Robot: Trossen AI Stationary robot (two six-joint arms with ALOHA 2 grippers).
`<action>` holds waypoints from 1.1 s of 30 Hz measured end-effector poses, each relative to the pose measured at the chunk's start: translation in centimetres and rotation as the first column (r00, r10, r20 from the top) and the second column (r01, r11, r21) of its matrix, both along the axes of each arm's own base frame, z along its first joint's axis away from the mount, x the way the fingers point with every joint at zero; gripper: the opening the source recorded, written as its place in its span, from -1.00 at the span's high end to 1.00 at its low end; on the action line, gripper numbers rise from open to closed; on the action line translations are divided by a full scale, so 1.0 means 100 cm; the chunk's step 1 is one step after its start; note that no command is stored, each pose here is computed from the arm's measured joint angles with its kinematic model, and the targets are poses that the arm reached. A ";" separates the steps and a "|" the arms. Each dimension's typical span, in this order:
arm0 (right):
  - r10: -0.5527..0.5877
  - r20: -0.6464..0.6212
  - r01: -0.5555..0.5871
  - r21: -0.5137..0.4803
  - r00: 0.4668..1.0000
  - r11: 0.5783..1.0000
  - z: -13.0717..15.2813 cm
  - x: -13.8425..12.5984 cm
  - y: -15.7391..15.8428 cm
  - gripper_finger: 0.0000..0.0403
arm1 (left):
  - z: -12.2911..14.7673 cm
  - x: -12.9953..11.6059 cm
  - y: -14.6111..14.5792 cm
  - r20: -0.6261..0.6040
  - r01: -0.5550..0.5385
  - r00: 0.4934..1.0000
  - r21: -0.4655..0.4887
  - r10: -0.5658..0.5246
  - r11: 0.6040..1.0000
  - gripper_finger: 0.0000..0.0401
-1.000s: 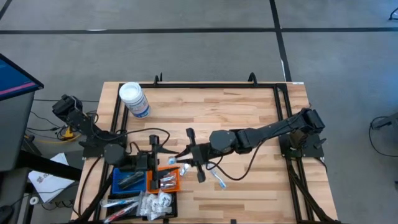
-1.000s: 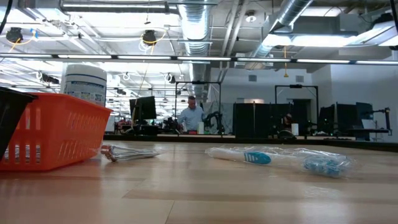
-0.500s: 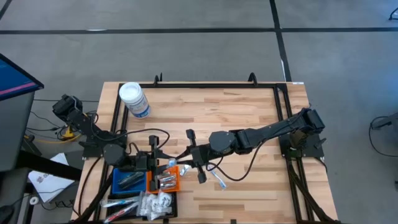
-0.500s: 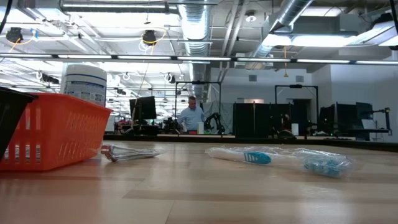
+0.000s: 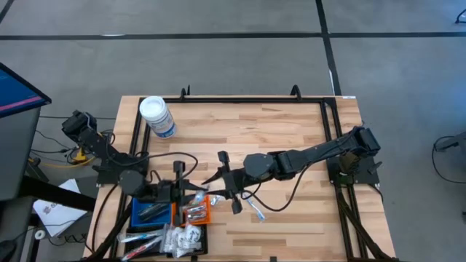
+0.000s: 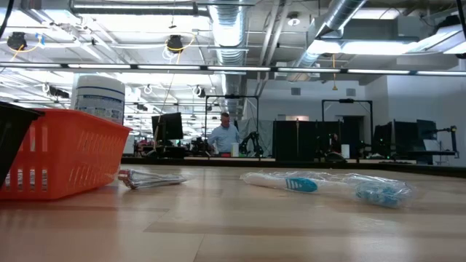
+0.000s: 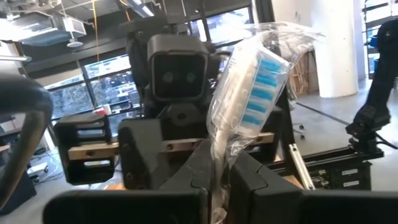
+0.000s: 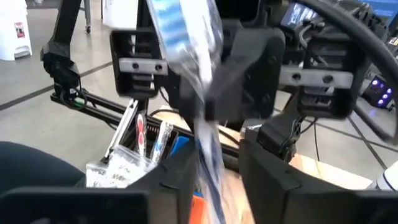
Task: Pick & Place Travel size toiletries
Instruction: Put the top blue toothbrush into the left black basket
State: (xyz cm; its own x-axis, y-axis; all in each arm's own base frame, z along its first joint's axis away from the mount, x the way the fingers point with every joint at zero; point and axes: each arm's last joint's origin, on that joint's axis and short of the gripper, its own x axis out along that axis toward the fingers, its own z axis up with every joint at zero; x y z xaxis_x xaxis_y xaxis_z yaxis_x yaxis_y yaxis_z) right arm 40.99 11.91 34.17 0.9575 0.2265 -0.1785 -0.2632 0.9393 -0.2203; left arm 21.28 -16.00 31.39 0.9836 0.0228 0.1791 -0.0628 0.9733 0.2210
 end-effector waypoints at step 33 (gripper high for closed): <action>-0.045 -0.245 0.034 -0.050 0.969 0.998 0.012 -0.035 -0.024 -0.19 | 0.001 -0.018 -0.013 -0.429 -0.151 0.903 -0.359 -0.020 0.921 0.97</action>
